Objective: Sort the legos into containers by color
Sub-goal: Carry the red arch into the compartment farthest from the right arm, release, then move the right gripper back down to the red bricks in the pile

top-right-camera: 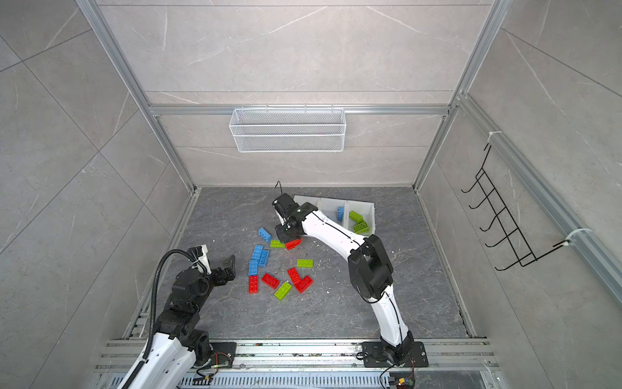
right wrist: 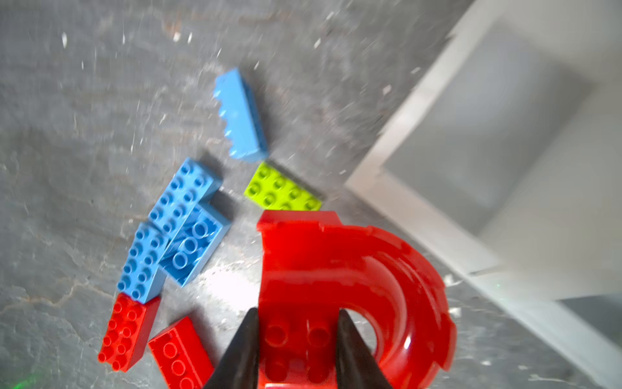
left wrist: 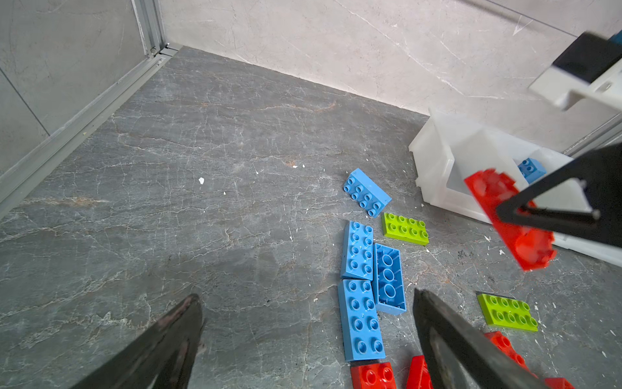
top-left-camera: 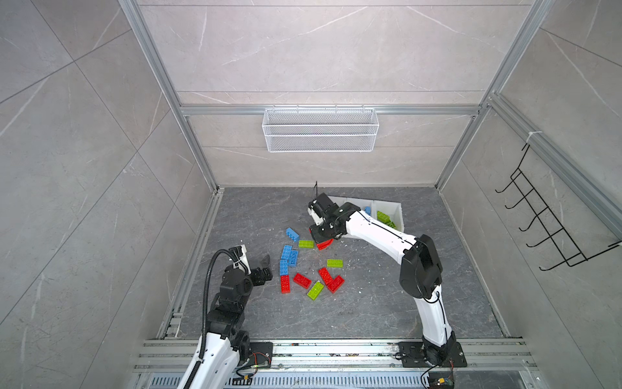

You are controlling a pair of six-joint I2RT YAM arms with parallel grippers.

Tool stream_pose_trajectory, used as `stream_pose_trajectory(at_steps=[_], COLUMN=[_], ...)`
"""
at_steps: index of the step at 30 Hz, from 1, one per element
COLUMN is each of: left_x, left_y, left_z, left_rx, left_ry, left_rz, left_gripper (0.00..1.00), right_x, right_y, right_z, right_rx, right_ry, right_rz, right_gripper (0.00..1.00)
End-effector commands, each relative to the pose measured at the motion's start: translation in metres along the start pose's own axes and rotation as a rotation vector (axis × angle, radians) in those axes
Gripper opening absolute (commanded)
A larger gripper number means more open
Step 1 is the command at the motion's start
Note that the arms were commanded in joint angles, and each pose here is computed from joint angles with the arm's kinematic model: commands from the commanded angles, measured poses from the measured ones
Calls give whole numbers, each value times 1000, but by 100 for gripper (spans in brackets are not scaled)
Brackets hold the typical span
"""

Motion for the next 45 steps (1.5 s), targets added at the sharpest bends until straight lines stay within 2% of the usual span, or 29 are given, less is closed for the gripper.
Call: stream_pose_trajectory(at_steps=[1, 9, 16, 21, 25, 29, 33, 36, 39, 45], left_x=[10, 10, 11, 11, 11, 11, 10, 10, 10, 10], left_y=[-1, -1, -1, -1, -1, -1, -2, -2, -3, -3], left_z=[-1, -1, -1, -1, -1, -1, -1, 0, -1, 0], left_rx=[-12, -6, -7, -9, -8, -9, -8, -7, -8, -4], left_ry=[2, 2, 2, 2, 1, 2, 2, 1, 1, -2], left_rz=[-37, -37, -37, -37, -38, -41, -43, -46, -47, -46], left_gripper=[100, 100, 100, 100, 100, 100, 100, 100, 100, 100], right_x=[24, 66, 83, 85, 91, 87, 84, 78, 55, -31], right_y=[3, 23, 38, 42, 28, 17, -9, -40, -62, -79], right_z=[-18, -45, -50, -55, -53, -55, -51, -48, -51, -53], right_rx=[20, 3, -18, -31, -27, -32, 6, 52, 75, 79], right_ry=[11, 44, 47, 56, 51, 45, 29, 11, 1, -26], right_rz=[-22, -67, -61, -36, -57, -51, -90, -150, -179, -100], right_gripper=[27, 27, 30, 40, 46, 56, 61, 63, 64, 64])
Point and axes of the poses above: each gripper's point midway between its finger pads, its own y axis out along the fingers, its own z axis along the line the jaws close on, x = y × z, the point moved 7 cm from there along -y, back along the fingers, and after that the axes turned 15 degrees about y, right-handed, at the moved point
